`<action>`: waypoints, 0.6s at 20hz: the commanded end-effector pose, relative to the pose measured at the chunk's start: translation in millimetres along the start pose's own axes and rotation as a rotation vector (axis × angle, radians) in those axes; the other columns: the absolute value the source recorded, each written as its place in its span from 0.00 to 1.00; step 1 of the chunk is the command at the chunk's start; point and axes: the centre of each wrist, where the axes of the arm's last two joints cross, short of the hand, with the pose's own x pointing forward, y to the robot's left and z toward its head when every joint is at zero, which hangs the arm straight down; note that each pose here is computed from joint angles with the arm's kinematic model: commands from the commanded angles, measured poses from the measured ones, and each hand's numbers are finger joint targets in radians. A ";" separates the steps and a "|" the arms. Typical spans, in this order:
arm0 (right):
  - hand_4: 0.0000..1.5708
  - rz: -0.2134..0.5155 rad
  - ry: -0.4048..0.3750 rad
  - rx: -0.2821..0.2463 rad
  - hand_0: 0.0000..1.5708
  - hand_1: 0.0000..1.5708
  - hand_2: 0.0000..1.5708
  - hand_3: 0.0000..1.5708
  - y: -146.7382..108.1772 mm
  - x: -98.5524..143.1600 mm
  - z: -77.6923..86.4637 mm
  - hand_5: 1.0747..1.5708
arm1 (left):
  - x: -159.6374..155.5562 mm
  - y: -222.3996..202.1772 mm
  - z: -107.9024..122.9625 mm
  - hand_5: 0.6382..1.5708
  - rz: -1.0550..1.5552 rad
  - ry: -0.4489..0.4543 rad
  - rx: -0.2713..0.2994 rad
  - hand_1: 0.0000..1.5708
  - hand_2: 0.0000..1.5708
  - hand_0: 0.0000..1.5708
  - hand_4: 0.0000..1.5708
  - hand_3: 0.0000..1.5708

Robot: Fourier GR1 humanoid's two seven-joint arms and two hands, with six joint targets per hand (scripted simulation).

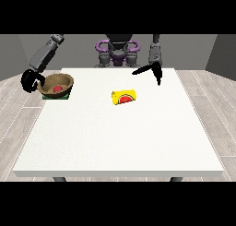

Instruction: Pick the cup and pour the ball into the bowl, then pick the bowl and place it on the pad

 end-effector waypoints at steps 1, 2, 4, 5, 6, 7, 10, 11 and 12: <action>0.65 -0.004 -0.035 -0.017 1.00 1.00 1.00 0.29 -7.9 10.3 -1.6 1.00 | 20.4 14.9 -3.3 0.99 -0.005 -0.031 -0.015 0.00 0.00 0.00 0.00 0.00; 0.64 -0.076 0.001 -0.015 1.00 1.00 1.00 0.14 -12.8 8.7 0.7 1.00 | 12.2 13.3 9.1 0.99 0.002 -0.012 -0.024 0.00 0.00 0.00 0.00 0.00; 0.53 -0.101 0.019 -0.023 1.00 1.00 1.00 0.00 -5.1 15.1 -6.5 1.00 | 17.4 8.7 4.3 0.99 0.015 0.000 -0.027 0.00 0.00 0.00 0.00 0.00; 0.50 -0.105 0.017 -0.004 1.00 1.00 1.00 0.00 -6.7 22.0 -8.1 1.00 | 18.4 0.1 7.4 0.99 0.014 -0.018 0.005 0.00 0.00 0.00 0.00 0.00; 0.49 -0.088 0.053 -0.040 1.00 1.00 1.00 0.00 -14.1 24.4 -4.9 1.00 | 7.7 -4.6 20.5 0.99 0.037 0.055 -0.037 0.00 0.00 0.00 0.00 0.00; 0.45 -0.096 0.060 -0.012 1.00 1.00 1.00 0.00 -6.0 -17.9 7.7 1.00 | 8.2 4.4 27.6 0.99 0.038 0.041 -0.029 0.00 0.00 0.00 0.00 0.00; 0.47 -0.025 0.130 0.012 1.00 1.00 1.00 0.52 -20.5 10.1 4.7 1.00 | -5.7 14.1 20.6 0.99 0.040 0.075 -0.013 0.00 0.00 0.00 0.00 0.00; 0.47 -0.056 0.148 -0.002 1.00 1.00 1.00 0.69 -5.9 -16.2 6.8 1.00 | 5.1 7.0 25.4 0.99 0.040 0.079 -0.032 0.00 0.00 0.00 0.00 0.00; 0.47 -0.041 0.114 0.031 1.00 1.00 1.00 0.66 -3.9 -6.0 1.5 1.00 | 16.4 5.2 17.5 0.99 0.021 0.028 -0.012 0.00 0.00 0.00 0.00 0.00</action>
